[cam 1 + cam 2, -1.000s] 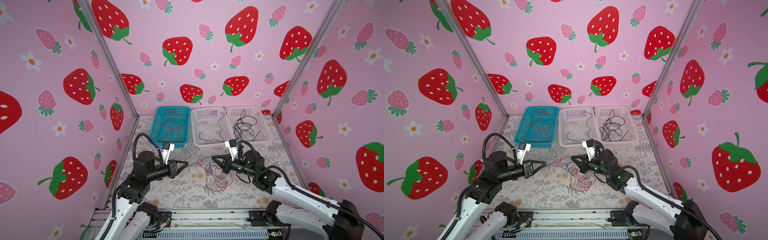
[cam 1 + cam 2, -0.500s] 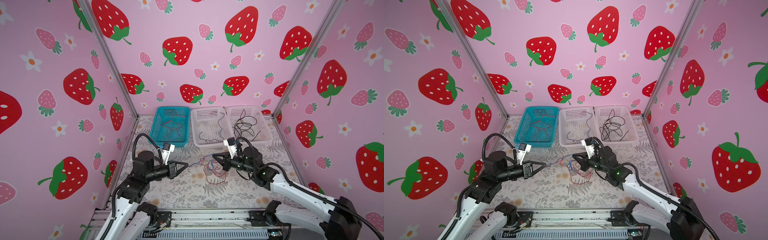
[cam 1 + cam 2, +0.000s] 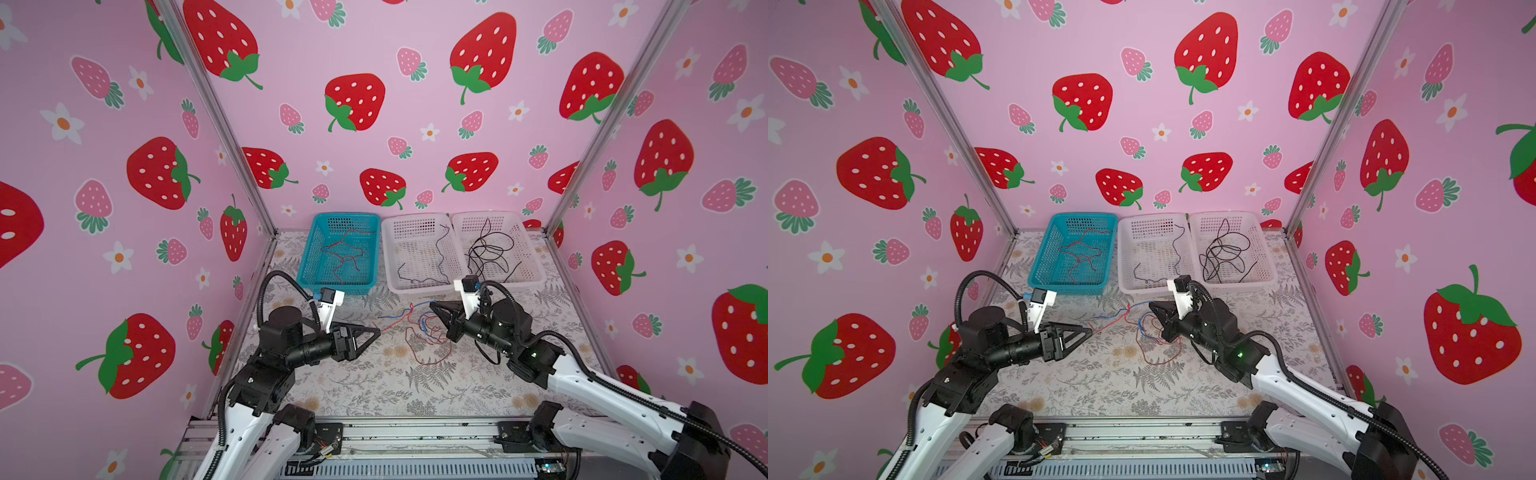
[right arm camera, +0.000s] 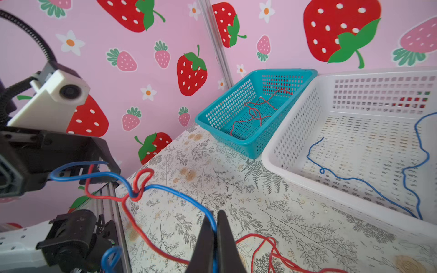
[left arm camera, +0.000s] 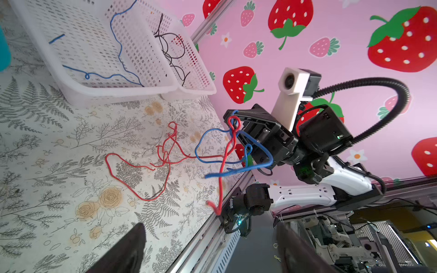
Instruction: Untangle the cables
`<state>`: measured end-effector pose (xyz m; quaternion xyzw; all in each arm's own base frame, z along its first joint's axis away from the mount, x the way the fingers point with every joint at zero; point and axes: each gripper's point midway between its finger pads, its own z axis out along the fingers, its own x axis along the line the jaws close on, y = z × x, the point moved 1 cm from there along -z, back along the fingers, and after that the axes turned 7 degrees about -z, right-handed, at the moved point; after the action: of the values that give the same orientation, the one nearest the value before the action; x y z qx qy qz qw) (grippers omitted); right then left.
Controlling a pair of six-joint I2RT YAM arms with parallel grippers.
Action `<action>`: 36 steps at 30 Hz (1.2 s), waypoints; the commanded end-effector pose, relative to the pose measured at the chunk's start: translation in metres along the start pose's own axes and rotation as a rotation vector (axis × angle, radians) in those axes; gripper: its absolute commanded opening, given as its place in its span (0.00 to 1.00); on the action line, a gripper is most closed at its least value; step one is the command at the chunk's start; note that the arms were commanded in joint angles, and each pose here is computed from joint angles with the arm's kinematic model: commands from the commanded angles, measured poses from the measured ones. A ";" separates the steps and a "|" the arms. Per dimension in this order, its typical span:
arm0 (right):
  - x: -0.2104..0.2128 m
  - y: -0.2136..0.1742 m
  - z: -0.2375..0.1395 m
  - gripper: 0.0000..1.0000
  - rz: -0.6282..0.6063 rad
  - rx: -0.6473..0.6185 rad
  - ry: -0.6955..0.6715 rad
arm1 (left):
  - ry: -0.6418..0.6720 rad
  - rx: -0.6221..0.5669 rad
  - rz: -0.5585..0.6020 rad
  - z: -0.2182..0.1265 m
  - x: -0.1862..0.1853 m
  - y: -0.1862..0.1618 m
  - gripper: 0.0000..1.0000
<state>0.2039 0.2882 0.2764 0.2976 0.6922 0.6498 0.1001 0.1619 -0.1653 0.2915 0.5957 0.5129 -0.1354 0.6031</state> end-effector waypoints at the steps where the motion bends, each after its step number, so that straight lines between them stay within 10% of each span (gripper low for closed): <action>1: -0.011 0.026 -0.011 0.00 0.100 -0.070 -0.094 | -0.050 -0.084 0.076 -0.017 -0.021 0.004 1.00; 11: 0.001 0.061 -0.028 0.00 0.414 -0.111 -0.060 | -0.266 -0.176 0.073 -0.023 -0.037 -0.011 1.00; 36: 0.050 0.056 -0.030 0.00 0.284 -0.079 0.026 | -0.261 -0.206 0.325 0.076 -0.079 0.014 0.82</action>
<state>0.1673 0.2915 0.3365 0.3878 0.6250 0.6775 0.0046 0.1728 -0.2614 0.3002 0.6187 0.3768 -0.0736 0.6854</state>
